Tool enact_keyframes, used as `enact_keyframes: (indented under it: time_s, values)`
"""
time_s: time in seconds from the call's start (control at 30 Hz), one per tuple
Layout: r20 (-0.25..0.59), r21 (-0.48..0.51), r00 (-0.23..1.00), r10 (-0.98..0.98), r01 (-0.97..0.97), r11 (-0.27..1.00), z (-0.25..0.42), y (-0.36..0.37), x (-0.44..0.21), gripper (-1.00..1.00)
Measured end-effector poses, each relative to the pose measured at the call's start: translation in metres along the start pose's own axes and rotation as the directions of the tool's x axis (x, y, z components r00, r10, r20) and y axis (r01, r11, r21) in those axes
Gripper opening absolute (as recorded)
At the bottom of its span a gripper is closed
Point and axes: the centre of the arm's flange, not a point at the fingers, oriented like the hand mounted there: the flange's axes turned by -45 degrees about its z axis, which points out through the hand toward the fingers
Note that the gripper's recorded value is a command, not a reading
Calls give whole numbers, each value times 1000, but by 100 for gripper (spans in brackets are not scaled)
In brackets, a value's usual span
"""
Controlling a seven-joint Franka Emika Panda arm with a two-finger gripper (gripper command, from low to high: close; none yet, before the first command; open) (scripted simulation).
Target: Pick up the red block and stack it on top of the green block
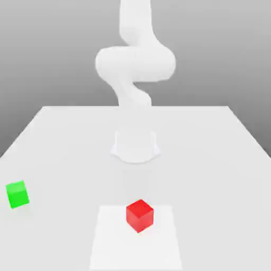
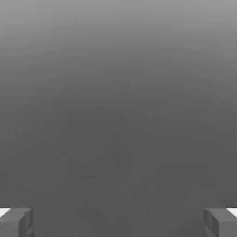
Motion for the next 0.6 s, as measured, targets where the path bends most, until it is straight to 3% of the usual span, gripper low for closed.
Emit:
enact_keyframes:
  time_s: [0.33,0.6]
  values:
    - [331,189,900,-283,231,954,226,-5,-120,0]
    - [531,359,639,-557,426,831,330,-15,-291,0]
